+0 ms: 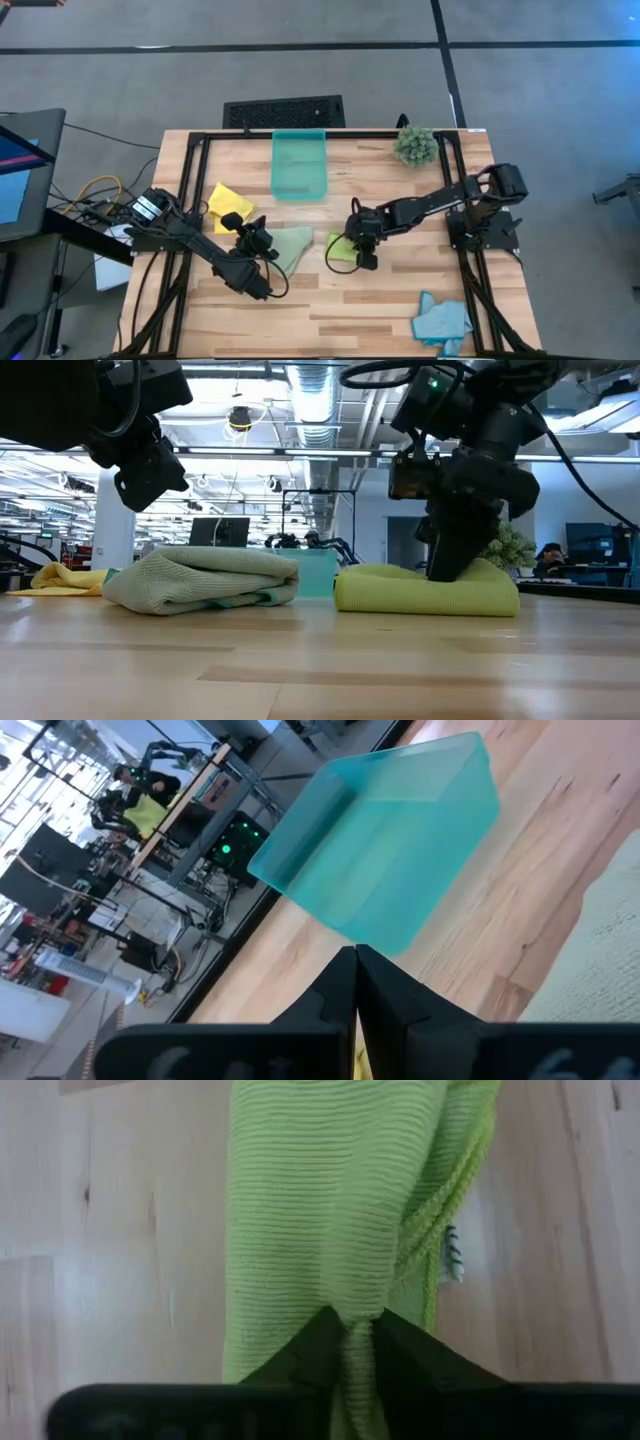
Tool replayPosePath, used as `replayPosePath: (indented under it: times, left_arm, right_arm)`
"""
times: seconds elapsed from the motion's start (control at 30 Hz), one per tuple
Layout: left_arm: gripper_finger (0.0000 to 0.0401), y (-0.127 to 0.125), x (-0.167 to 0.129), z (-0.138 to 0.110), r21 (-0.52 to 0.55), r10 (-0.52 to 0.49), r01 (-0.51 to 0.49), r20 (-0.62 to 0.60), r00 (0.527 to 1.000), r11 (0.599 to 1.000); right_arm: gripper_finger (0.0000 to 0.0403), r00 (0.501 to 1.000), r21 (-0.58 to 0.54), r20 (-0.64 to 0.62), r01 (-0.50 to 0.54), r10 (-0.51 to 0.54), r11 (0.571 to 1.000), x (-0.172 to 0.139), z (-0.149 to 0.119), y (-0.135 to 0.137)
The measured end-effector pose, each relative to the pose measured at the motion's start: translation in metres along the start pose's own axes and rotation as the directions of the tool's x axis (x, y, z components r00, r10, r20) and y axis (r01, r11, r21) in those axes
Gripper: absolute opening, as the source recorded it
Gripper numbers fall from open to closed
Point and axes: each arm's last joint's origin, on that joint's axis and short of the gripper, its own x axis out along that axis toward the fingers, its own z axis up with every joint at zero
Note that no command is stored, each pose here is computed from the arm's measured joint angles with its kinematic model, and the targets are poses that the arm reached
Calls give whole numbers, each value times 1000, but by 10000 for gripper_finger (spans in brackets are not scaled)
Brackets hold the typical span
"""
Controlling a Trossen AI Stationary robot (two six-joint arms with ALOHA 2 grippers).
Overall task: Fold microfiber towels
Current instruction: Put the light green microfiber cloth into the green bin
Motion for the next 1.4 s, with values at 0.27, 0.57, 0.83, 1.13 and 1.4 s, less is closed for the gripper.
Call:
replayPosePath:
  times: [0.27, 0.57, 0.83, 1.13, 1.4]
  left_arm:
    - [0, -5, 4, 2, 14, -14, 14, -1, 1000, 1000]
    - [0, -8, 5, 3, 34, -26, 27, -5, 1000, 999]
    - [0, -8, 5, 3, 35, -29, 30, -11, 1000, 999]
    - [0, -8, 5, 3, 41, -31, 31, -11, 999, 999]
    - [0, -8, 5, 3, 52, -31, 31, -11, 999, 998]
  right_arm:
    - [213, 995, 12, 99, 3, -4, 1000, -31, 9, -8]
    - [238, 993, 35, 104, 56, -60, 998, -16, 10, -11]
    - [172, 997, 42, 0, 77, -77, 996, 22, 3, -17]
    - [21, 997, 15, 2, 73, -73, 997, 25, 3, -16]
    - [29, 990, -7, 111, 87, -85, 996, -20, 9, -11]
